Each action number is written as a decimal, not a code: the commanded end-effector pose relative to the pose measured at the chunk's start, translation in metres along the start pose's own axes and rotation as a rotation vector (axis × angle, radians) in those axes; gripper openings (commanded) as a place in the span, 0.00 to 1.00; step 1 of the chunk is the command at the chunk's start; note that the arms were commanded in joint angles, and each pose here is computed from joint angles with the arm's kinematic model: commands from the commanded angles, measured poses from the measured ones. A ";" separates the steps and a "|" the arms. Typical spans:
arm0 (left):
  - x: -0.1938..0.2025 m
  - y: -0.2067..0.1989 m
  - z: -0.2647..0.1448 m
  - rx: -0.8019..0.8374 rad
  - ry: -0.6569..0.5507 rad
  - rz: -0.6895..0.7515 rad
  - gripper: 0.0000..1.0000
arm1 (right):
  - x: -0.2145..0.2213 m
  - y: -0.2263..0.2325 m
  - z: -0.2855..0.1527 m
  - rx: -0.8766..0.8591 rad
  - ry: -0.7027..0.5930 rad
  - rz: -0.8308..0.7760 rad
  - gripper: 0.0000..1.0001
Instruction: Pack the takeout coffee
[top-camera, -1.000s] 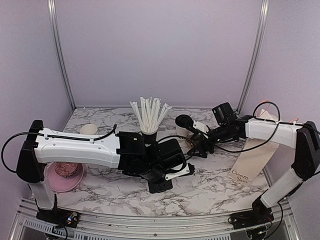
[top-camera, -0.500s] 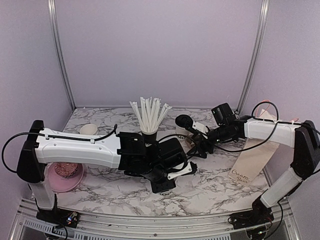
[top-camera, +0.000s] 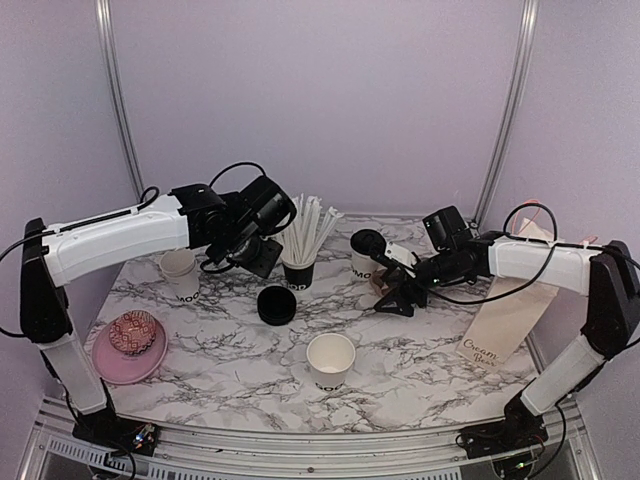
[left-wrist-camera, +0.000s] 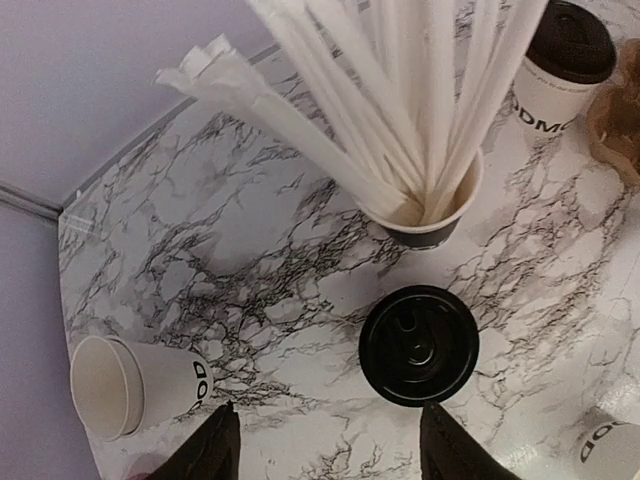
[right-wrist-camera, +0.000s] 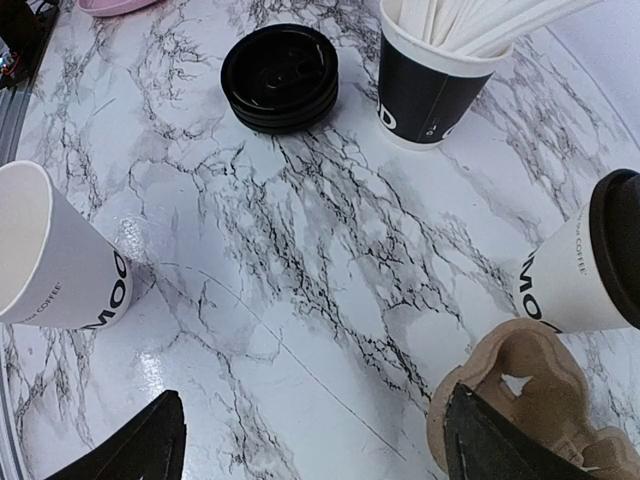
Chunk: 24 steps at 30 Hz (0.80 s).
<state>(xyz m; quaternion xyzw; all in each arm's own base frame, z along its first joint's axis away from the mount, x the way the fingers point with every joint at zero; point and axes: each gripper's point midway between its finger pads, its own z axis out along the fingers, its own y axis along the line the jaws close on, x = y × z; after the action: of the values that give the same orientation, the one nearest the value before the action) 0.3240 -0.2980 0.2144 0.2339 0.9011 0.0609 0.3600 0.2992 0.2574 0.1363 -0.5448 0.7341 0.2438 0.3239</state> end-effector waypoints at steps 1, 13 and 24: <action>0.031 -0.002 0.027 0.015 0.115 -0.086 0.62 | -0.017 -0.004 -0.011 0.022 -0.042 -0.028 0.86; 0.059 -0.007 0.101 0.044 0.247 -0.155 0.47 | -0.015 -0.001 -0.011 0.014 -0.041 -0.045 0.86; 0.080 -0.017 0.128 0.059 0.331 -0.118 0.37 | -0.011 -0.002 -0.009 0.018 -0.028 -0.048 0.86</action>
<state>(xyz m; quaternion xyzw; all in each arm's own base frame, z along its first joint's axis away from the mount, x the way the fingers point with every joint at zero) 0.3490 -0.2781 0.0670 0.1725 0.9622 0.0580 0.2028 0.2987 0.2573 0.1409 -0.5526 0.7259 0.2400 0.3318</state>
